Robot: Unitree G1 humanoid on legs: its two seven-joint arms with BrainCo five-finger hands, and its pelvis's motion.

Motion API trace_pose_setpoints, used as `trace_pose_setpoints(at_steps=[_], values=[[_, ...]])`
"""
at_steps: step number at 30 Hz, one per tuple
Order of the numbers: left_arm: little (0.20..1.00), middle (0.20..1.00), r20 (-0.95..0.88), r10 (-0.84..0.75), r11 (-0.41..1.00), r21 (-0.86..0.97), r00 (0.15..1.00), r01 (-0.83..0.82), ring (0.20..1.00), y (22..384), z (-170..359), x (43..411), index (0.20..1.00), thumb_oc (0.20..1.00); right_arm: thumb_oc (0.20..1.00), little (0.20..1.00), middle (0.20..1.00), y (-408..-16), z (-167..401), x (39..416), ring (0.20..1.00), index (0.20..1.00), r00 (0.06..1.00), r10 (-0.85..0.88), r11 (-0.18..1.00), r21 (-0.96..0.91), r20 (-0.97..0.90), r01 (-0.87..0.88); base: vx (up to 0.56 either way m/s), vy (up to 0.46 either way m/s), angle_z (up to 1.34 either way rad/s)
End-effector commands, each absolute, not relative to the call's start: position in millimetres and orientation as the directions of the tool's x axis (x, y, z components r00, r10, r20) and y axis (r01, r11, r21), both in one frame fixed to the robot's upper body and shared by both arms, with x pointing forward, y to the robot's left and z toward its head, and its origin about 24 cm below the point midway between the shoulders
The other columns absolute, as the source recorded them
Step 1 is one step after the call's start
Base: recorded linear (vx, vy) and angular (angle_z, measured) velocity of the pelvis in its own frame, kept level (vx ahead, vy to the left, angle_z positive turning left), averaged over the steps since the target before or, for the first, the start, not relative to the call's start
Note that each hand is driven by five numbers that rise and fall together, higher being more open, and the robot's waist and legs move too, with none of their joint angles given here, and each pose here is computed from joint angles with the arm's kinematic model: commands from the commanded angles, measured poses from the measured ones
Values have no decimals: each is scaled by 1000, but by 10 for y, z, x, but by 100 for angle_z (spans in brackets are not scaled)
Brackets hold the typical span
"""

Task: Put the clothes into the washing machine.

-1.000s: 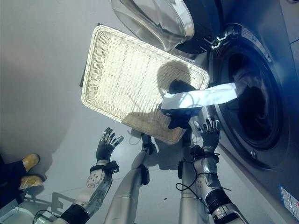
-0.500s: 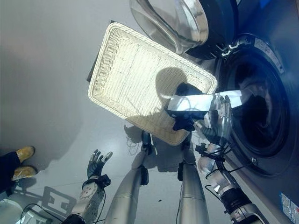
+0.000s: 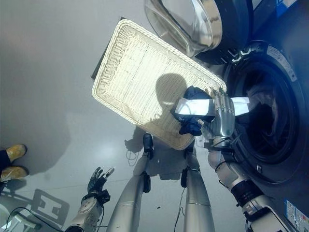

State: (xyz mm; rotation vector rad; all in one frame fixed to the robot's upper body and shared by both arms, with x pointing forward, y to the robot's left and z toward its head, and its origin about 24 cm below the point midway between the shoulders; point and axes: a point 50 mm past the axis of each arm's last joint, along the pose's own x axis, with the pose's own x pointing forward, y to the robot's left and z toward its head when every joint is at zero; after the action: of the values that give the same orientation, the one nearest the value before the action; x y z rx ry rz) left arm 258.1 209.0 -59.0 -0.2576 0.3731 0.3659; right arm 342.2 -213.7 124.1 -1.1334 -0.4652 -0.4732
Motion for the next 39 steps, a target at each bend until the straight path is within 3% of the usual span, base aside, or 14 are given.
trace_pose_setpoints(at_steps=[1,10,17,19,23,29,36,37,39], values=[[1000,1000,-397,347,897,-123,850,-424,1000,2319,-568,2572,1000,1000,1000,1000,1000,-2188,1336,3450,1000,1000,824,-124,341,-756,553,559,16,-20,9],[1000,1000,-391,305,925,-93,868,-368,1000,2229,-495,2699,1000,1000,1000,1000,1000,-2383,1290,3719,1000,1000,928,-226,320,-877,297,359,25,-23,10],[1000,1000,-384,268,943,-83,884,-322,1000,2123,-458,2755,1000,1000,1000,1000,1000,-2510,1324,3824,1000,1000,926,-306,316,-894,222,319,27,-33,10],[1000,1000,-380,254,948,-85,889,-306,1000,2081,-453,2763,1000,1000,1000,1000,1000,-2610,1273,3847,1000,1000,928,-357,268,-940,108,213,38,-25,8],[1000,1000,-372,239,954,-80,897,-288,1000,2047,-424,2789,1000,1000,1000,1000,1000,-2751,1165,3823,1000,1000,900,-432,259,-964,-58,62,29,-25,3],[1000,1000,-348,204,966,-80,915,-247,1000,1986,-356,2827,1000,1000,1000,1000,1000,-2987,1028,3707,1000,1000,745,-551,241,-926,-376,-290,28,-29,11],[1000,1000,-344,198,967,-85,918,-241,1000,1975,-348,2824,1000,1000,1000,1000,1000,-3037,997,3667,1000,1000,699,-562,227,-895,-443,-384,13,-10,3],[1000,1000,-345,189,968,-91,919,-234,1000,1959,-324,2838,1000,1000,200,200,200,-3047,907,3619,200,200,630,-536,235,-816,-562,-528,26,-26,3],[1000,1000,-348,185,969,-94,919,-230,1000,1942,-312,2858,1000,1000,200,200,200,-3014,909,3639,200,200,641,-508,227,-807,-576,-545,19,-20,12]])
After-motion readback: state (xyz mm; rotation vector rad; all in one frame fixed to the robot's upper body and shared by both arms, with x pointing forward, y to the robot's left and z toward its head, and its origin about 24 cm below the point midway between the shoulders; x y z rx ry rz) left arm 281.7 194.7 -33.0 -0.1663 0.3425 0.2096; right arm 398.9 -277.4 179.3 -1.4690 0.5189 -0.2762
